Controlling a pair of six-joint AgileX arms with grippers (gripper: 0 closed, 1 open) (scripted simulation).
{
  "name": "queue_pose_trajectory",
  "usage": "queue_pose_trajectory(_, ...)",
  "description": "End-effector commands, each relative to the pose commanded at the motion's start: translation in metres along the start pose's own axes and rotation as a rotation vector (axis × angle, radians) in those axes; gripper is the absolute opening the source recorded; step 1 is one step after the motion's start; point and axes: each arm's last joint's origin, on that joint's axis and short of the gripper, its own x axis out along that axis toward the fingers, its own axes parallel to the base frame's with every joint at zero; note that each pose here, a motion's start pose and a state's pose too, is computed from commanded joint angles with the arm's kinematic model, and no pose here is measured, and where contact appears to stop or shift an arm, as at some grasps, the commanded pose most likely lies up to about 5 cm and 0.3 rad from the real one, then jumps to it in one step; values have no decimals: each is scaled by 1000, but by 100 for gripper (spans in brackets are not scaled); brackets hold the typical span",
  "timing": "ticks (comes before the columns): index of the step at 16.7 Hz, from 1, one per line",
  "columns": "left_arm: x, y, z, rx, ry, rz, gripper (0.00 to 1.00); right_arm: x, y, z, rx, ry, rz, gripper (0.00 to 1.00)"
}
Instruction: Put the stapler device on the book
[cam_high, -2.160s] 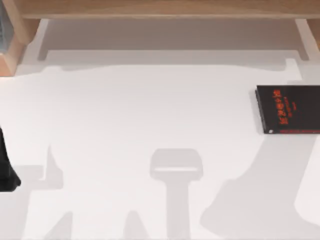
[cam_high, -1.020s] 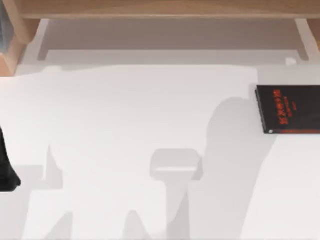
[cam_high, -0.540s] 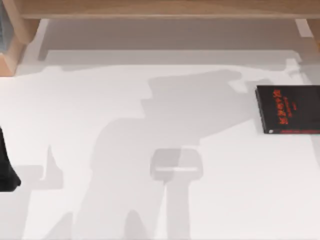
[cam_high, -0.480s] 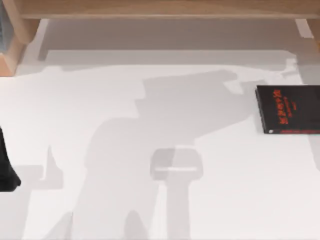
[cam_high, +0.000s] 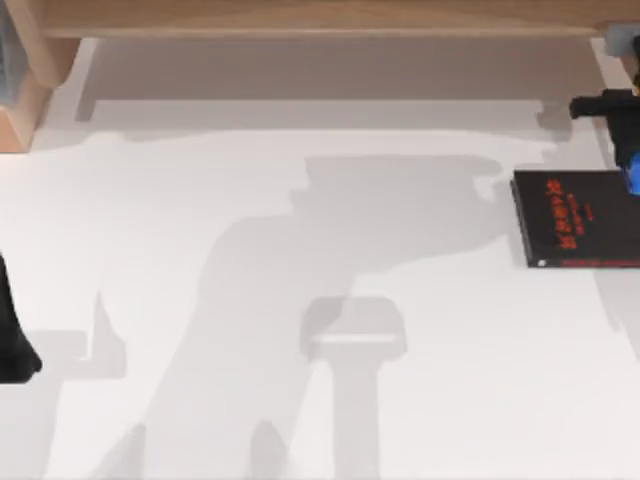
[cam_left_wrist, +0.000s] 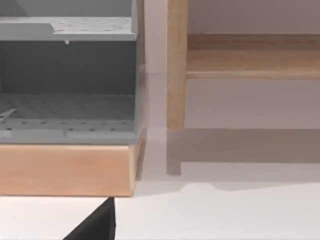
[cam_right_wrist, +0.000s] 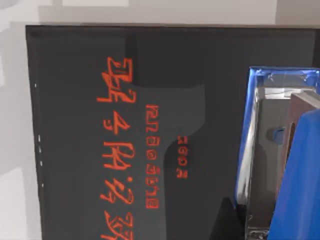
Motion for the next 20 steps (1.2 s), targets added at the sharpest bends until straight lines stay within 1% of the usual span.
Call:
queue_pose_trajectory(2, 0, 0, 0, 0, 0, 0, 100, 11, 0, -2, 33, 32, -6, 0)
queue_pose_trajectory(7, 0, 0, 0, 0, 0, 0, 100, 10, -2, -2, 40, 31, -5, 0)
queue_pose_trajectory(9, 0, 0, 0, 0, 0, 0, 100, 8, 3, 0, 26, 9, -2, 0)
queue_pose_trajectory(12, 0, 0, 0, 0, 0, 0, 100, 5, 24, 6, -35, -67, 18, 0)
queue_pose_trajectory(15, 0, 0, 0, 0, 0, 0, 100, 10, 40, 8, -79, -104, 36, 0)
queue_pose_trajectory(17, 0, 0, 0, 0, 0, 0, 100, 16, 41, 7, -80, -101, 37, 0)
queue_pose_trajectory(20, 0, 0, 0, 0, 0, 0, 100, 30, 26, 3, -37, -47, 20, 0)
